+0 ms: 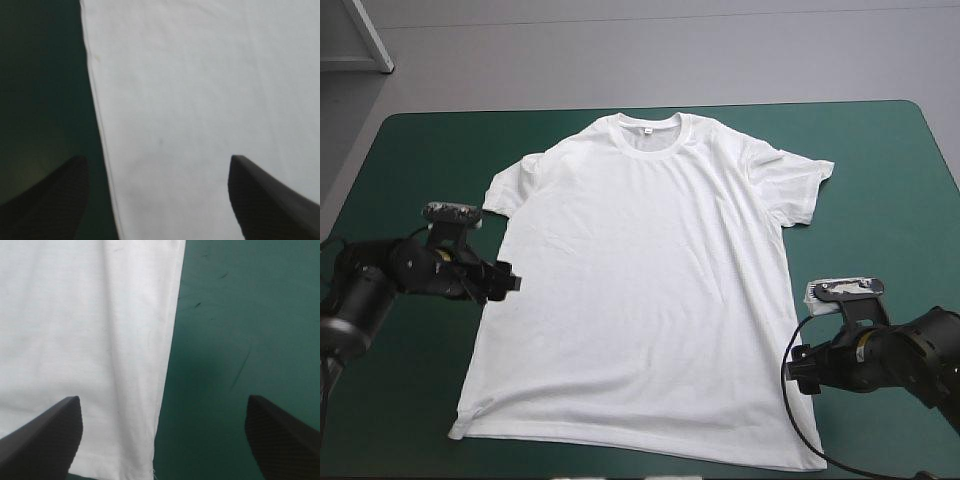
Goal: Fold the cloth
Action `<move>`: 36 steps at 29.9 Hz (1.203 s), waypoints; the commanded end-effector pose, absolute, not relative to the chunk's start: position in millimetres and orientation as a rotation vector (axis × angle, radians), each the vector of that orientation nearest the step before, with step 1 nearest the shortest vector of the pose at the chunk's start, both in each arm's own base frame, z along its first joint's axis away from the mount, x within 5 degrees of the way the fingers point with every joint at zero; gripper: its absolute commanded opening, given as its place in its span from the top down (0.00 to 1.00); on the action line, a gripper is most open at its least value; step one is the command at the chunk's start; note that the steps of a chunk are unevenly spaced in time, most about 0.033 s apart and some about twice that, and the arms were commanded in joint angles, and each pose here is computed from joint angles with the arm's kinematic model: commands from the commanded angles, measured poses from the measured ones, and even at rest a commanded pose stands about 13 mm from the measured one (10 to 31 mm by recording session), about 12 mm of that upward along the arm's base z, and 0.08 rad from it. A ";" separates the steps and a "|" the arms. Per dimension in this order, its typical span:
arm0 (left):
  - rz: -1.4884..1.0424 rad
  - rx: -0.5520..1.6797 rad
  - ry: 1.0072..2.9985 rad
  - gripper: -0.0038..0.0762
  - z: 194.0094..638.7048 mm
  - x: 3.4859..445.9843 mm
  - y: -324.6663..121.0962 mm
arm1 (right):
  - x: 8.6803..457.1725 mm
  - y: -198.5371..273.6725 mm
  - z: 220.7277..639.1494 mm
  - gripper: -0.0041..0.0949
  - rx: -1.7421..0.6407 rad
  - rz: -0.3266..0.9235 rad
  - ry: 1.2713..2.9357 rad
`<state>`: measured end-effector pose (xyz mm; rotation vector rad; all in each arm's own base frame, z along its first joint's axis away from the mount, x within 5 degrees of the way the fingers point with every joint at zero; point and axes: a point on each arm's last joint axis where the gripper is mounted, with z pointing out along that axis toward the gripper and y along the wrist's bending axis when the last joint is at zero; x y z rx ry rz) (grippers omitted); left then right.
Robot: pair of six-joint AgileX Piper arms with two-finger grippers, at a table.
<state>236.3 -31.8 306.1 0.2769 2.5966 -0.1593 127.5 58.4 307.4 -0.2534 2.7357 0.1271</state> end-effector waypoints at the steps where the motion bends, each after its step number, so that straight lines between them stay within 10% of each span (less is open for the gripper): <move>1: -0.103 0.256 2.505 0.25 324.4 278.6 -31.6 | 128.7 57.0 321.0 0.12 -0.211 0.134 2.687; 25: -0.066 0.155 2.559 0.27 229.8 387.3 -36.4 | 159.0 60.6 340.5 0.14 -0.152 0.024 2.598; 36: -0.079 0.170 2.770 0.96 172.0 392.3 -38.0 | 264.4 108.1 329.5 0.24 -0.251 -0.045 2.530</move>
